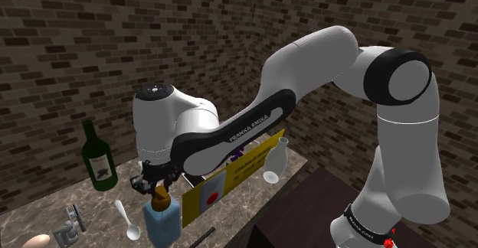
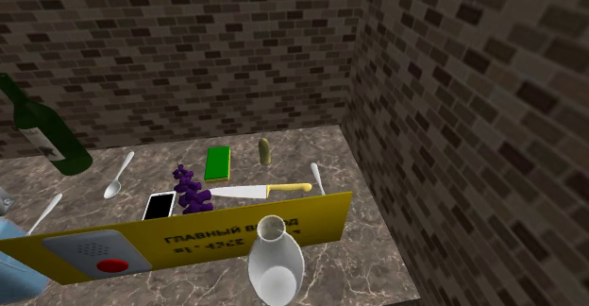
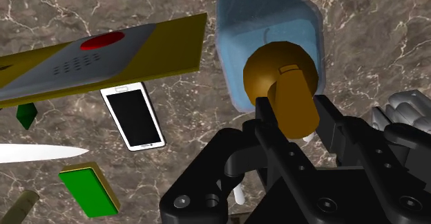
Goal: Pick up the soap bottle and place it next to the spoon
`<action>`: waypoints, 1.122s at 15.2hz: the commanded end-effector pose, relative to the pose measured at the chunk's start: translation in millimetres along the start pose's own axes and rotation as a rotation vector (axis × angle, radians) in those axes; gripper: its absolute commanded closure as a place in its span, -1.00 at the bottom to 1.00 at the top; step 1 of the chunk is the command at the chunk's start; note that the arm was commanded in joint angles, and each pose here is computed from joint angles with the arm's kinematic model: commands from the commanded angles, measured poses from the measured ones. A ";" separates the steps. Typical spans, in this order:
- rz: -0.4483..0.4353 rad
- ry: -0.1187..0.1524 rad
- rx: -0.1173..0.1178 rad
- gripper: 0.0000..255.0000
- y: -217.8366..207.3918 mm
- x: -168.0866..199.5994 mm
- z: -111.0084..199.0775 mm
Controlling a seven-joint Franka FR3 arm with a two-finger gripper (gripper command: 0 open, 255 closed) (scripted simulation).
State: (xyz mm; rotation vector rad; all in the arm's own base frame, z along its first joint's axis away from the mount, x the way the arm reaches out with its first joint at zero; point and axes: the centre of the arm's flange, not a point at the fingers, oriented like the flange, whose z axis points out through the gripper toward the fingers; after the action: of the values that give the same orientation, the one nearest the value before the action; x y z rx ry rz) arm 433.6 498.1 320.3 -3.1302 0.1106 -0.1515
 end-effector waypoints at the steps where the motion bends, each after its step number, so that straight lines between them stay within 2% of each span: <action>1: 0.000 0.001 0.001 1.00 -0.2 -0.4 2.8; 7: 0.000 0.001 0.001 1.00 -0.2 -0.4 2.8; 8: 0.000 0.001 0.001 -1.00 -0.1 -0.4 2.8; 13: 0.000 0.001 0.001 -1.00 -0.2 -0.5 2.7; 17: 0.000 0.001 0.001 -1.00 -0.1 -0.5 -47.2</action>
State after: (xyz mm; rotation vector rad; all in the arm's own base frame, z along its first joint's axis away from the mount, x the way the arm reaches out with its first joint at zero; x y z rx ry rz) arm 429.1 496.8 355.6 -3.1285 0.1116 -0.1538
